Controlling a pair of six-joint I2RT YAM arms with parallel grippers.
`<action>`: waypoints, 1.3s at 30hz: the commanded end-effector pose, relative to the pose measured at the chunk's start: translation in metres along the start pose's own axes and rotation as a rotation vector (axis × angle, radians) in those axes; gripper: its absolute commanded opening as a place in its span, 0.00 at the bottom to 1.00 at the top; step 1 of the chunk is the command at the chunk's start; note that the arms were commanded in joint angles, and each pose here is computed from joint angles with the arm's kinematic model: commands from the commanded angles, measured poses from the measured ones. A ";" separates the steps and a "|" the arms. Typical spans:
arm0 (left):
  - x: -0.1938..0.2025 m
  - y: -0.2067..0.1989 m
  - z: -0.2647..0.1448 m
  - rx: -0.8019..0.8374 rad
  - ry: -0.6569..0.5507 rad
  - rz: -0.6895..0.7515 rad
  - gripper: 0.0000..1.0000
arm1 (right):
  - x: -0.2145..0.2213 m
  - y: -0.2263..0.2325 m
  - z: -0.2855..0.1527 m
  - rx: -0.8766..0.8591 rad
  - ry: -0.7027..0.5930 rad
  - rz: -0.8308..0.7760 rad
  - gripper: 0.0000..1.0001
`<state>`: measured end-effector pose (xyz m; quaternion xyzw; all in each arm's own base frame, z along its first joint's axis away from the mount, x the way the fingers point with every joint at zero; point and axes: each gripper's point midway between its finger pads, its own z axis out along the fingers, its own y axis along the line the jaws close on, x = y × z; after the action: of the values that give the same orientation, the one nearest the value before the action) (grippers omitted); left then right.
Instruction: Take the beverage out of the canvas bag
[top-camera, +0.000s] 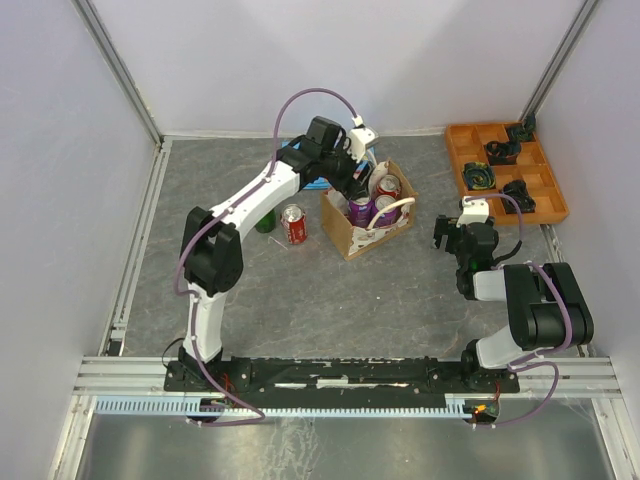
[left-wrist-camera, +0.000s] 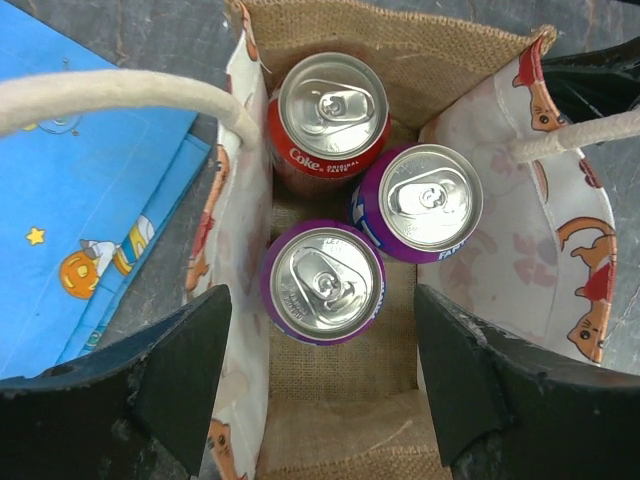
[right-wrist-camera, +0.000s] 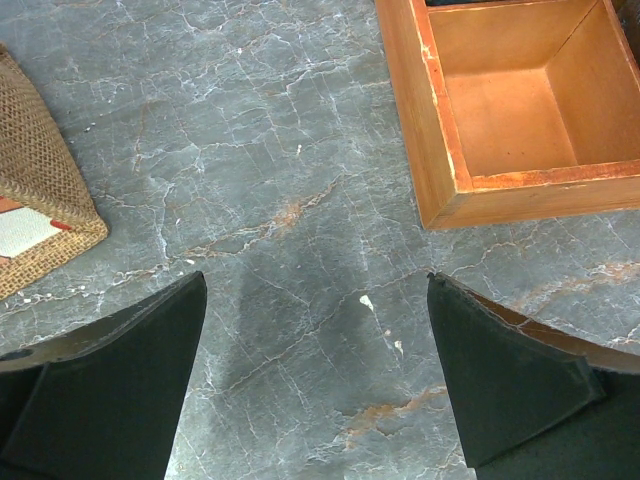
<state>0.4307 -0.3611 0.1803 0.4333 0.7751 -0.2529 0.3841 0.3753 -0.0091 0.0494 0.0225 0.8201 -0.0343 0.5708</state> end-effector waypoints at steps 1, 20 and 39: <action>-0.003 -0.007 0.010 0.039 -0.001 0.033 0.80 | -0.022 0.001 0.005 -0.006 -0.067 0.002 0.99; 0.029 0.004 0.036 -0.016 0.079 0.010 0.82 | -0.023 0.001 0.005 -0.006 -0.069 0.003 0.99; 0.061 0.019 0.049 -0.087 0.154 -0.009 0.21 | -0.023 0.001 0.005 -0.006 -0.069 0.003 0.99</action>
<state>0.4353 -0.3636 0.0943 0.4307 0.8188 -0.2008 0.3220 0.3753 -0.0091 0.0494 0.0225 0.8201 -0.0343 0.5708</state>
